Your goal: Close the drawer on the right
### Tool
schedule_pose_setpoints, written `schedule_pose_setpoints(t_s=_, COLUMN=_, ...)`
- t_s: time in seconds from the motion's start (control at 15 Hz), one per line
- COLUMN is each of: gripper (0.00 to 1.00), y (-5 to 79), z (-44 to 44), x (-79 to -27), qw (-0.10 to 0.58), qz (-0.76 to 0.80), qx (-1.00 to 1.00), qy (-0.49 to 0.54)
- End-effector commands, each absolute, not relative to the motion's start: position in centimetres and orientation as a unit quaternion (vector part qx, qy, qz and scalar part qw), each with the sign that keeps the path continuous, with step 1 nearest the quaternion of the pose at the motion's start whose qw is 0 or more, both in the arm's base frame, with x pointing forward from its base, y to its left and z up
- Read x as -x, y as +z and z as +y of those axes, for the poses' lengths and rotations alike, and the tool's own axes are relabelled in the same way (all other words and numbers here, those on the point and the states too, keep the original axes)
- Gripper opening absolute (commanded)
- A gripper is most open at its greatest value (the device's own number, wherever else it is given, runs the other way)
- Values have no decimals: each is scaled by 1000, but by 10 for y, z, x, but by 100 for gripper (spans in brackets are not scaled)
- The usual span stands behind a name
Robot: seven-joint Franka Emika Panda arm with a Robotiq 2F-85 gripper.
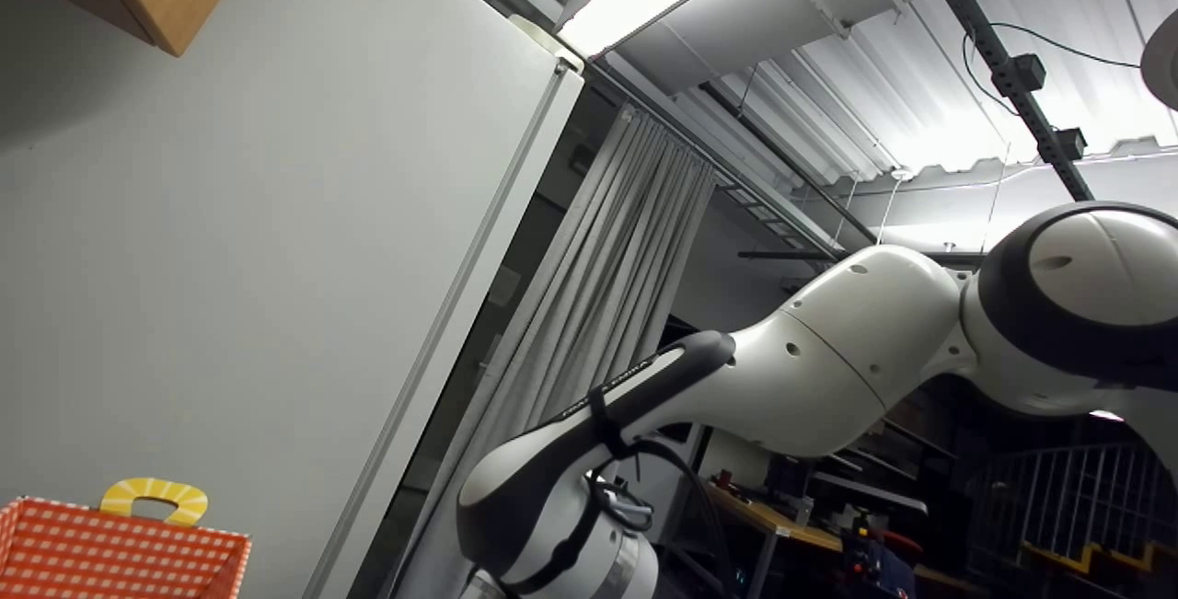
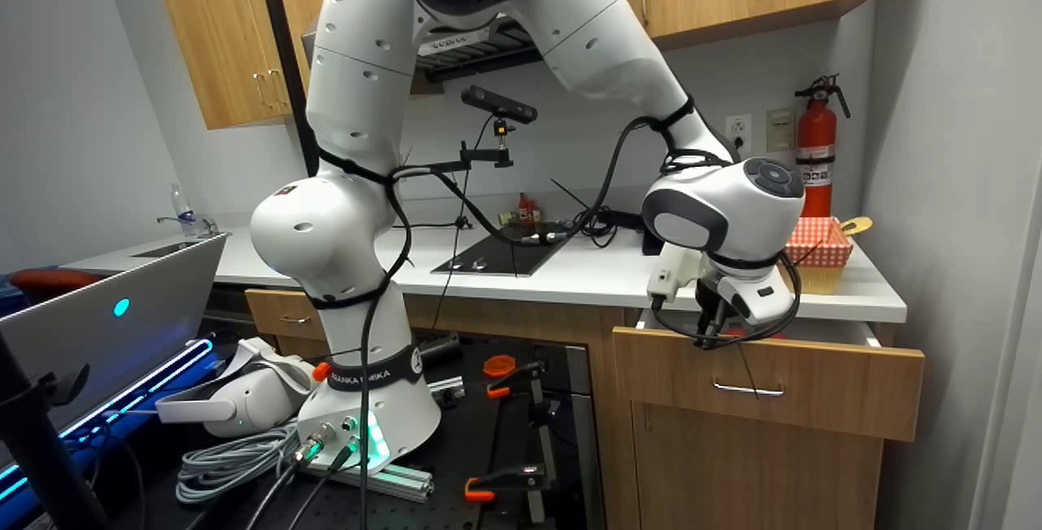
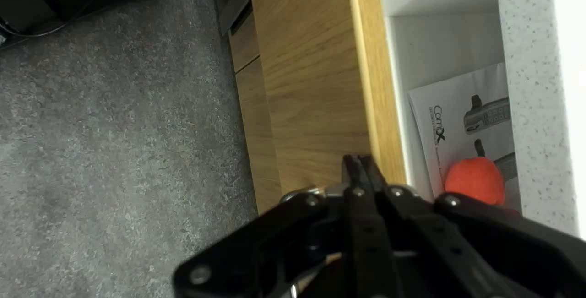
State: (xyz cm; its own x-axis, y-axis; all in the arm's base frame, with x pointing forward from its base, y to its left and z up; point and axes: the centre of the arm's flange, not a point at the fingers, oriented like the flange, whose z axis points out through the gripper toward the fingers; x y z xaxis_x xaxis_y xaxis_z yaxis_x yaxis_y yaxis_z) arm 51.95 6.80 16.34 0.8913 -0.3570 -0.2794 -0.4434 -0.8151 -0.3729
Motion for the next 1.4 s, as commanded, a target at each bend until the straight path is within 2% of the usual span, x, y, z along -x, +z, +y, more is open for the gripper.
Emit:
schedule_pose_setpoints(t_s=0.0, gripper=0, y=167, z=89, x=-525, qw=215, qz=200, qx=952, qy=82)
schedule_pose_setpoints(t_s=1.33, gripper=0, y=169, z=149, x=-547, qw=246, qz=179, qx=950, qy=66)
